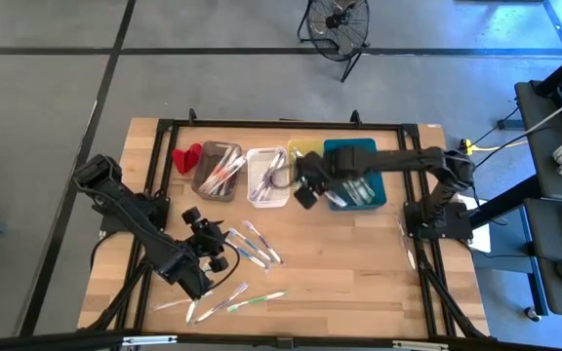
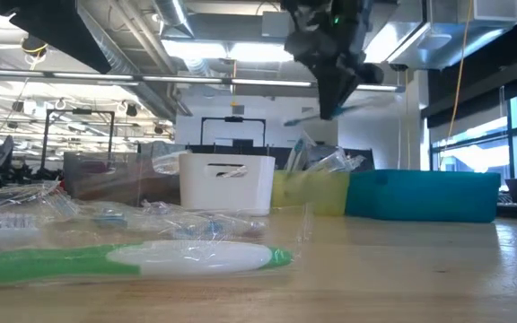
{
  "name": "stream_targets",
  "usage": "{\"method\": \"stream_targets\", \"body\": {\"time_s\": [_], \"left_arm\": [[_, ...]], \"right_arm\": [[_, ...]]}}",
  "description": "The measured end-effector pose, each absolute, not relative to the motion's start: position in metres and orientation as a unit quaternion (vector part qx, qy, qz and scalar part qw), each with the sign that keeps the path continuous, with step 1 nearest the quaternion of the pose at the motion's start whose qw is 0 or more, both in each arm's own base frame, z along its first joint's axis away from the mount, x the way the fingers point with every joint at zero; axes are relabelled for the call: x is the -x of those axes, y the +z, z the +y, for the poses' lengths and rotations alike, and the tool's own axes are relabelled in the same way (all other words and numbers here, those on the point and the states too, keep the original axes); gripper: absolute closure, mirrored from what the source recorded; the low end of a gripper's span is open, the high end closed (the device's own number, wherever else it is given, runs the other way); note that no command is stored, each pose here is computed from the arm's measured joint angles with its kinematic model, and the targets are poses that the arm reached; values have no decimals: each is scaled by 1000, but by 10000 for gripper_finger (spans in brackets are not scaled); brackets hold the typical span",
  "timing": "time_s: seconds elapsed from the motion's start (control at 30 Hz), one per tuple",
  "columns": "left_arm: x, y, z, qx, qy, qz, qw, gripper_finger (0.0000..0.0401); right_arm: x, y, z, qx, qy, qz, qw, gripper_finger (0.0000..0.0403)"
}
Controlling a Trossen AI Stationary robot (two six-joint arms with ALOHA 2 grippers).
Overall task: Pick & Place Toothbrushes
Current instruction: Put the right blue toothbrush into the yellow bin, then put the left green toothbrush into the blue bin
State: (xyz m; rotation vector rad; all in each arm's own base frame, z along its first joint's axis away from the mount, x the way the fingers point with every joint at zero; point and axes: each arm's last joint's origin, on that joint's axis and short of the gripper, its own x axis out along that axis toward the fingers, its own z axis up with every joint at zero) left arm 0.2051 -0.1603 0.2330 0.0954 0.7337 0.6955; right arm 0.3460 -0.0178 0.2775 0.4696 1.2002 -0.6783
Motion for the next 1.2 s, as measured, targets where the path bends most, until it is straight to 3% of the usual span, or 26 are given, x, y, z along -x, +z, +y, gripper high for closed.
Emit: {"method": "stream_targets", "body": {"time_s": [0.3,0.6,0.83,1.2], "left_arm": [[-206,233,-161,-56,326,355,874,253],[-205,233,-162,-53,323,354,876,253],[-205,233,-162,-54,323,352,877,253],[-205,233,-162,-54,323,352,877,253]], "right_arm": [[-348,265,-75,-281,-327,552,714,389],[-359,225,-105,-309,-319,592,673,389],[-370,206,-118,-317,-313,579,683,389],[-373,205,-130,-338,-324,548,693,305]]}}
